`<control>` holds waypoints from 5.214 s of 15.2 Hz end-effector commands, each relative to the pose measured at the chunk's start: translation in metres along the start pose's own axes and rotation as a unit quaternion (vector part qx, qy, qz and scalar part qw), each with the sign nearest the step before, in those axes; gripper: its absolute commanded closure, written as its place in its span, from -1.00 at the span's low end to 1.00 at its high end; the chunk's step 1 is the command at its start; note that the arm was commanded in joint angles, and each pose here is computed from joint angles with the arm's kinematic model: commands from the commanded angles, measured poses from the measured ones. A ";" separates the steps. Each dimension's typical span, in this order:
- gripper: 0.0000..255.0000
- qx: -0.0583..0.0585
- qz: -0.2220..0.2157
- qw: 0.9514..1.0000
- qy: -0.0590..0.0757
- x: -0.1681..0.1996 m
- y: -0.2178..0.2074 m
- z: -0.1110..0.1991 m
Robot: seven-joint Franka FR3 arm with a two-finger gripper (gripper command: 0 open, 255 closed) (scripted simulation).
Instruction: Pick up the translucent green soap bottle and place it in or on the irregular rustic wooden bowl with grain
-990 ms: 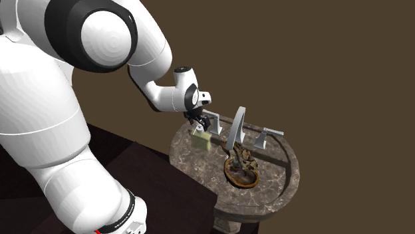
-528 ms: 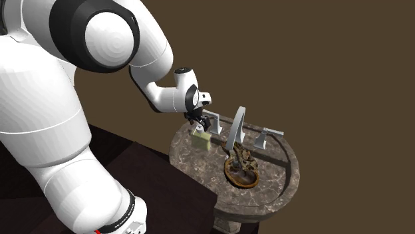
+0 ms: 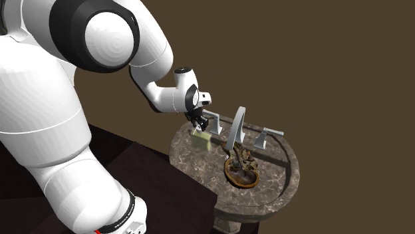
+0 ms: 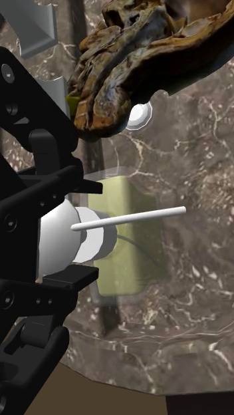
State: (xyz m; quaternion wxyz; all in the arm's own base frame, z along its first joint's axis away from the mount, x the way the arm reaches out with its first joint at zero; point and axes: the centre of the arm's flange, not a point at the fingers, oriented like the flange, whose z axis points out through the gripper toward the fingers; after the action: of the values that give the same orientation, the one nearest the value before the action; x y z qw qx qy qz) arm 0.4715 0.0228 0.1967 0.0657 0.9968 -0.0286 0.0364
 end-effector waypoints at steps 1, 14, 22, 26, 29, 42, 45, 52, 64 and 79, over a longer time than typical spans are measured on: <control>1.00 0.000 0.000 1.000 -0.001 0.000 0.000 0.000; 1.00 0.000 0.000 1.000 -0.001 0.005 0.008 -0.062; 1.00 0.000 0.000 1.000 -0.001 0.008 0.014 -0.104; 1.00 0.000 0.000 1.000 -0.001 0.009 0.016 -0.125; 1.00 0.000 0.000 1.000 -0.001 0.011 0.018 -0.141; 1.00 0.000 0.000 1.000 -0.001 0.033 0.110 -0.190; 1.00 0.000 0.000 1.000 -0.001 0.042 0.147 -0.199; 1.00 0.000 0.000 1.000 -0.001 0.062 0.235 -0.220; 1.00 0.000 0.000 1.000 -0.001 0.063 0.248 -0.172; -1.00 -0.057 0.014 0.997 0.049 0.085 0.227 -0.173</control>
State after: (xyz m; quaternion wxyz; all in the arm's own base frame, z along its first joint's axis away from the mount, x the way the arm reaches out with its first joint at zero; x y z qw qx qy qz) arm 0.5261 -0.2000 0.4057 0.1097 0.9876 -0.0358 0.1064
